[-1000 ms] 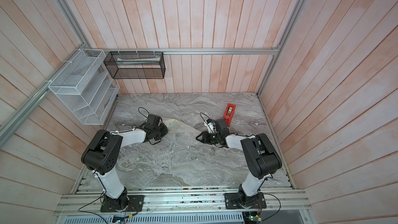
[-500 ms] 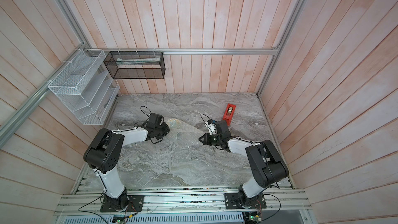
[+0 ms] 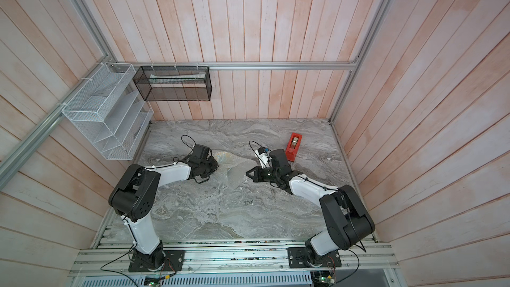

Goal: Wrap bowls in bubble wrap
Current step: Wrap the bowl in bubble wrap.

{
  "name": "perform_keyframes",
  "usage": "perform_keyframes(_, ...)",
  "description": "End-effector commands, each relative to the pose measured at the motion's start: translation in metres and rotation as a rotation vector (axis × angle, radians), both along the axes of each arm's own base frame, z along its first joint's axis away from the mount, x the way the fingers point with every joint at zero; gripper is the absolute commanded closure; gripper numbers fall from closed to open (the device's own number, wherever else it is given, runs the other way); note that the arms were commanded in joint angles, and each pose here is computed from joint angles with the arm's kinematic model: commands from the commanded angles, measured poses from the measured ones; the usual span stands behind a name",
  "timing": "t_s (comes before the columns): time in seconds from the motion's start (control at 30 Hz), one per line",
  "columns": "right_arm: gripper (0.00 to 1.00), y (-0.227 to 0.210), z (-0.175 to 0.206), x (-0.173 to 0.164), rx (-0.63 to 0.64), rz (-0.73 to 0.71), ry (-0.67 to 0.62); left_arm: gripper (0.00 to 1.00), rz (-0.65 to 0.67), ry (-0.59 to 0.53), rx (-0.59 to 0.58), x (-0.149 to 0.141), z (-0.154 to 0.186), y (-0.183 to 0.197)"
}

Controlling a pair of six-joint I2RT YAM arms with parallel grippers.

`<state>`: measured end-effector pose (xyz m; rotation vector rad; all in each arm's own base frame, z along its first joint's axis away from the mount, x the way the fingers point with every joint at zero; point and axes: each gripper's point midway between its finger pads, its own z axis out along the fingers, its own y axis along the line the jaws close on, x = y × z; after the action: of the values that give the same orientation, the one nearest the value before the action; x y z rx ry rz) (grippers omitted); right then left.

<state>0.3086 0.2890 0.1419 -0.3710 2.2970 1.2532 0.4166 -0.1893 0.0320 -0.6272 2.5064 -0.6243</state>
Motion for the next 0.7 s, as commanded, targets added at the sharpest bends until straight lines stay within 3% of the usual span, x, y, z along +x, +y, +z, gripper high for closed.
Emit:
perform_keyframes(0.0, 1.0, 0.025, 0.021, 0.008, 0.083, 0.059, 0.007, 0.94, 0.009, 0.014, 0.066, 0.001, -0.011, 0.007)
perform_keyframes(0.23, 1.0, 0.073, 0.018, 0.043, 0.121, 0.119, 0.012, 0.95, -0.022, 0.011, 0.05, -0.001, -0.012, -0.002)
perform_keyframes(0.67, 1.0, 0.118, -0.064, 0.092, -0.03, 0.086, 0.072, 0.96, -0.063, 0.012, 0.004, -0.013, -0.011, -0.013)
